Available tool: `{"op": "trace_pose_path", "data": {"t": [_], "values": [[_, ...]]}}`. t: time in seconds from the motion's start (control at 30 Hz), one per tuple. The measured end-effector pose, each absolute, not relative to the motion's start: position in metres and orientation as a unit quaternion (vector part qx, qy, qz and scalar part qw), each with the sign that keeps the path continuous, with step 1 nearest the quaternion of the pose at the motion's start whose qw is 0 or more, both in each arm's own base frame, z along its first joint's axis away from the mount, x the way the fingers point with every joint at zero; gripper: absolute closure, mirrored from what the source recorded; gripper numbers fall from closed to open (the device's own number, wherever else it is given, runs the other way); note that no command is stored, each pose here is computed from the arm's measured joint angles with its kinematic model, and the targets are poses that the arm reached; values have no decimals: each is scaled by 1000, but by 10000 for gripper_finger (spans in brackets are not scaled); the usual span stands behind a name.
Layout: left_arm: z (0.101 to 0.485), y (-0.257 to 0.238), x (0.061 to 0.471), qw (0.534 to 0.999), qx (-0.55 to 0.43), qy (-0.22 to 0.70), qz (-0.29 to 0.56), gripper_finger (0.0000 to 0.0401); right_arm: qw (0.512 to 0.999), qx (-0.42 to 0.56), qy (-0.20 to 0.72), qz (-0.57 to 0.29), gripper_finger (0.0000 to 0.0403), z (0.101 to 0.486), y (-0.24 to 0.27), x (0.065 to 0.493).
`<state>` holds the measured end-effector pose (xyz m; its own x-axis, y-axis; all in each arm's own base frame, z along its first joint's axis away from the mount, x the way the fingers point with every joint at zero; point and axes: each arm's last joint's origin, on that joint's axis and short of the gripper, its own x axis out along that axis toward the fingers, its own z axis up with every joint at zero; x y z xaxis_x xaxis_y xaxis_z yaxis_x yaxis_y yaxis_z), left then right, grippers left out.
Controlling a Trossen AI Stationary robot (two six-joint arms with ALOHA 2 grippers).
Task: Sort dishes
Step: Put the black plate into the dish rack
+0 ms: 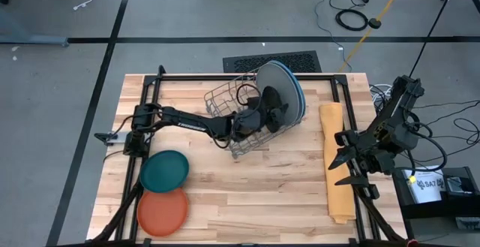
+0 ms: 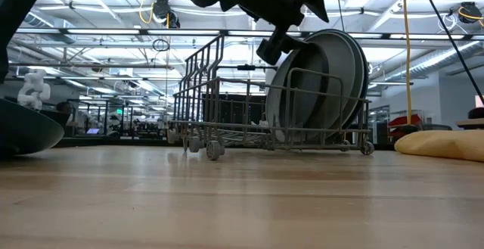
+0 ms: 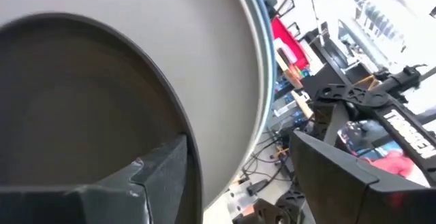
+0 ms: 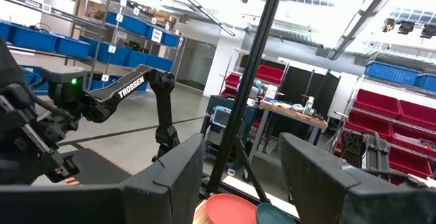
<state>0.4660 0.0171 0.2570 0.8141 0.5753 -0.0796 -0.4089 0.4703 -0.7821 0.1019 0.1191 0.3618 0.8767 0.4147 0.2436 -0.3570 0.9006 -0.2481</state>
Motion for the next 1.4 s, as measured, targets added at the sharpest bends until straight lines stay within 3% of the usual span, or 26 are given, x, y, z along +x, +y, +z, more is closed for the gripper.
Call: {"op": "trace_pose_path", "data": {"t": [0.4,0.6,0.87,1.4], "values": [[249,2,460,801,-438,-133,385,173,964,-98,-147,200,218,362,119,102],[248,7,462,815,-447,-106,352,202,964,-99,-147,200,218,362,119,102],[247,20,464,835,-453,-62,306,205,964,-98,-147,200,218,362,119,102],[236,50,462,828,-443,-36,341,205,964,-99,-148,200,218,362,119,102]]}}
